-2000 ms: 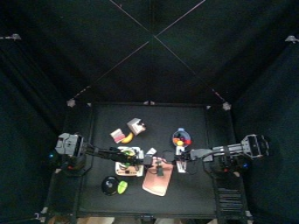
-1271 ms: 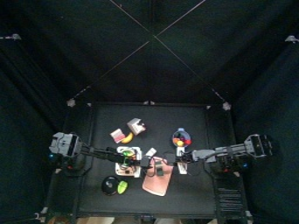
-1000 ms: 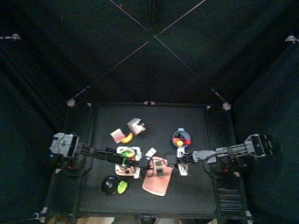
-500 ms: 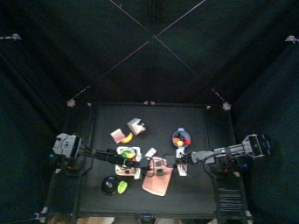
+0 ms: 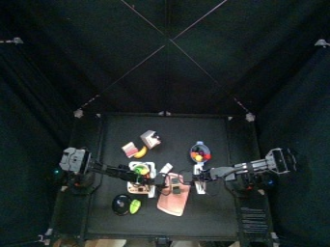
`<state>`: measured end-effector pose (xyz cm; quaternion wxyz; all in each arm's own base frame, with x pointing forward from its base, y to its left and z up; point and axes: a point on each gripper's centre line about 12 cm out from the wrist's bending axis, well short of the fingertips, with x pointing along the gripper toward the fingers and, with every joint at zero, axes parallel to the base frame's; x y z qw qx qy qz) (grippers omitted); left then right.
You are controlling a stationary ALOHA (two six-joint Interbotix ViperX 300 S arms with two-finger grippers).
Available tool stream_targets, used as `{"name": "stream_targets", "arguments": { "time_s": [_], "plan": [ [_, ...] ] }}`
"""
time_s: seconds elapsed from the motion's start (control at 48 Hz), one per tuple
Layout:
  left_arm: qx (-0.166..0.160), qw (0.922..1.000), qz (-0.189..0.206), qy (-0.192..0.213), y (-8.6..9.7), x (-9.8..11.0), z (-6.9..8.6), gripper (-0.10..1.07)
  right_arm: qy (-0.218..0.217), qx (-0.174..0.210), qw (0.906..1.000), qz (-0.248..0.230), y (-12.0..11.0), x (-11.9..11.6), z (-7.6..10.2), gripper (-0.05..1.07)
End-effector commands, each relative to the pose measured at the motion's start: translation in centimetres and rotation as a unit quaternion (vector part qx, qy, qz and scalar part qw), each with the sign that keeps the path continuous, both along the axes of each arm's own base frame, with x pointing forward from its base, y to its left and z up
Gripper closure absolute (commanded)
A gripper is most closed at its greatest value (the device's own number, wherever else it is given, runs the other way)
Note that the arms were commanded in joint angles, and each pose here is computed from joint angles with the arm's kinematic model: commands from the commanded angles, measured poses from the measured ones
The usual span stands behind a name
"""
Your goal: Cut sushi slice
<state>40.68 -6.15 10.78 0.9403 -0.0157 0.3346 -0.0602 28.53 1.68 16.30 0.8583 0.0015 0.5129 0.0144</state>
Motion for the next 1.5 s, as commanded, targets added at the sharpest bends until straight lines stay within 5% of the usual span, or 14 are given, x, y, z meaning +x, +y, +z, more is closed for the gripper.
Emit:
{"name": "stream_targets", "arguments": {
  "time_s": [0.0,0.604,1.479],
  "plan": [
    [0.002,0.9998,-0.020,0.008,-1.5,-0.6,-0.3,0.60,-0.001,0.000,1.0000,-0.005,-0.2,-0.2,0.1,0.71],
    [-0.004,0.9995,-0.009,0.029,-1.6,0.1,-1.6,0.60,0.019,-0.001,0.9998,-0.005,-0.3,0.3,-2.2,0.71],
    [-0.004,0.9996,-0.007,0.027,-1.5,0.3,-1.5,0.60,0.004,-0.002,1.0000,-0.004,-0.3,0.6,-2.3,0.71]
  ]
}}
